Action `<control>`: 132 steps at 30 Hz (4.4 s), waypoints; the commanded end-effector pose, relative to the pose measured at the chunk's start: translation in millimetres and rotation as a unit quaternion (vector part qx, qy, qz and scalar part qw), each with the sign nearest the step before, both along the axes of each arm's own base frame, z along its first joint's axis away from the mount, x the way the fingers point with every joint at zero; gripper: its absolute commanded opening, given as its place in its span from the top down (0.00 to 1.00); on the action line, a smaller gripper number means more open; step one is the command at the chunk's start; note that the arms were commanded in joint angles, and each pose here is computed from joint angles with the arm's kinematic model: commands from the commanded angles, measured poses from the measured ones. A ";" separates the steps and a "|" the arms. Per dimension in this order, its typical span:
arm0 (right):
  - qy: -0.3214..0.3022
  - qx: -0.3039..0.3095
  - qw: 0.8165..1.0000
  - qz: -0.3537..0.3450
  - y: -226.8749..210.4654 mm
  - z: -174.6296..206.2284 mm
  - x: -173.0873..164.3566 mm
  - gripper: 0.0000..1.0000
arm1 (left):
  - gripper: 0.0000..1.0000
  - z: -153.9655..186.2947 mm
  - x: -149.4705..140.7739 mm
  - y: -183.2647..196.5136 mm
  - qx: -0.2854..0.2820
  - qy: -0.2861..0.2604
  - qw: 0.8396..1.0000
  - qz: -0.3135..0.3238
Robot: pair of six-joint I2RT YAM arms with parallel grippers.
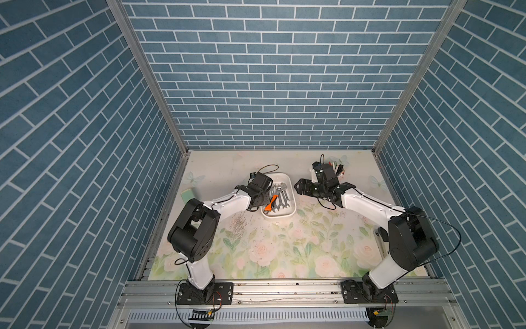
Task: Take out the wrench from the storage box
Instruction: Move the storage box to the center of the board, then pick up the wrench from the storage box, then place the wrench at the center of the board.
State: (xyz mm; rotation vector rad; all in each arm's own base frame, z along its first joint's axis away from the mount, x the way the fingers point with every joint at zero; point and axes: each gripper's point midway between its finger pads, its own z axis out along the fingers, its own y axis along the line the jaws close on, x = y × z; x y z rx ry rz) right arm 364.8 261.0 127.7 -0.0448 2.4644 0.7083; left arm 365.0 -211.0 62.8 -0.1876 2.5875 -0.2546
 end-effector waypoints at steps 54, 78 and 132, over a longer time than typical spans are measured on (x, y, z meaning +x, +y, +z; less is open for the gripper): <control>0.043 -0.042 0.995 -0.080 -106.6 -17.7 -76.5 0.27 | 0.79 -35.0 -27.7 -93.2 0.149 0.027 0.951 -0.269; 0.046 -0.034 0.995 -0.082 -104.5 0.3 -78.9 0.28 | 0.85 123.0 -0.4 -18.7 0.110 -0.110 0.983 -0.099; 0.149 -0.231 0.961 0.031 64.1 -60.4 -39.8 0.60 | 0.38 101.2 -39.7 91.8 0.068 -0.140 0.987 0.041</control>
